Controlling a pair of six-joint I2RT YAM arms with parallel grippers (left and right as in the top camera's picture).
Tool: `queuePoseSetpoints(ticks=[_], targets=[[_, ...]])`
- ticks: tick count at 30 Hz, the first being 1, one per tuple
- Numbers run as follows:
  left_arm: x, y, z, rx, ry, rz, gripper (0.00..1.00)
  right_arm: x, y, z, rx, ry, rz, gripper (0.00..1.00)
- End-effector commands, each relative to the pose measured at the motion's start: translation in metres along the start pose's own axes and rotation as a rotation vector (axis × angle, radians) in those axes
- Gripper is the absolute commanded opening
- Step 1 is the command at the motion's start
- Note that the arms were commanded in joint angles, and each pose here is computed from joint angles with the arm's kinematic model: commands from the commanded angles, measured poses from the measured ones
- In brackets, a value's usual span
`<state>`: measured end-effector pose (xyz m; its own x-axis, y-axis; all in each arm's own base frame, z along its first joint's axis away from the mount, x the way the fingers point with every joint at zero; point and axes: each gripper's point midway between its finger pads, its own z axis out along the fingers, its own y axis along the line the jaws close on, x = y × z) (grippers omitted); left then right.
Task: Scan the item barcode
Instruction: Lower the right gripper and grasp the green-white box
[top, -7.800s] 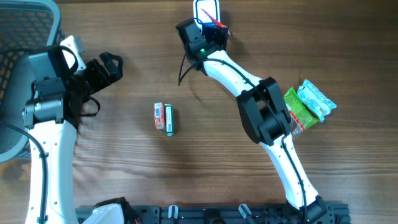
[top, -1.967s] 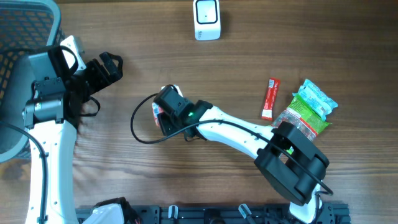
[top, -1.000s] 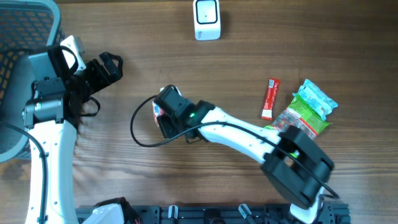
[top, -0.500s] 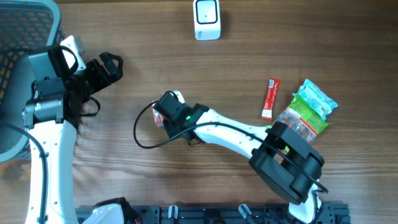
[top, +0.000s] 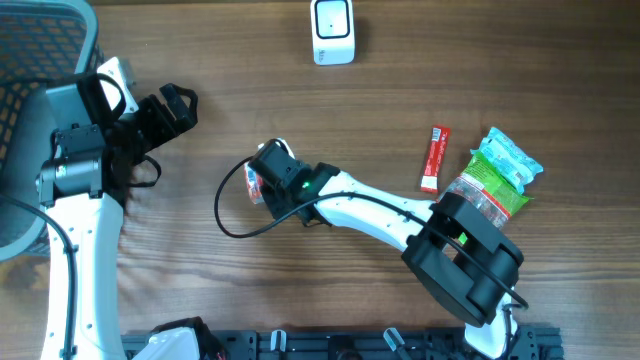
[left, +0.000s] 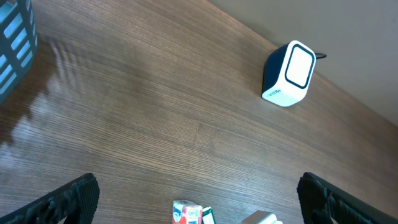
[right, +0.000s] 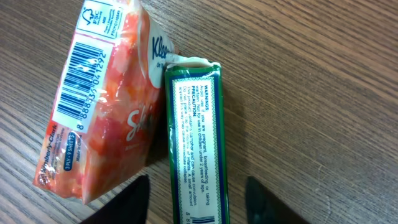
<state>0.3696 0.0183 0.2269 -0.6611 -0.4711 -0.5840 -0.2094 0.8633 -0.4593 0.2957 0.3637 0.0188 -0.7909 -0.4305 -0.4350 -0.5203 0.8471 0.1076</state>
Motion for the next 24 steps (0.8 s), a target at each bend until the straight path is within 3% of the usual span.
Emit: queuePoseSetpoints(ticks=[1, 11, 13, 15, 24], targets=[[-0.006, 0.0, -0.002, -0.003, -0.016, 0.018, 1.0, 0.003, 0.0, 0.002, -0.007, 0.013, -0.012, 0.45], [-0.006, 0.0, -0.002, -0.003, -0.016, 0.018, 1.0, 0.01, -0.002, 0.018, 0.003, 0.032, -0.058, 0.45], [-0.006, 0.0, -0.002, -0.003, -0.016, 0.018, 1.0, 0.007, -0.003, 0.018, 0.012, 0.019, -0.09, 0.39], [-0.006, 0.0, -0.002, -0.003, -0.016, 0.018, 1.0, 0.003, -0.009, 0.014, 0.048, 0.0, -0.082, 0.31], [-0.006, 0.0, -0.002, -0.003, -0.016, 0.018, 1.0, -0.003, -0.063, -0.017, 0.286, -0.027, 0.057, 0.3]])
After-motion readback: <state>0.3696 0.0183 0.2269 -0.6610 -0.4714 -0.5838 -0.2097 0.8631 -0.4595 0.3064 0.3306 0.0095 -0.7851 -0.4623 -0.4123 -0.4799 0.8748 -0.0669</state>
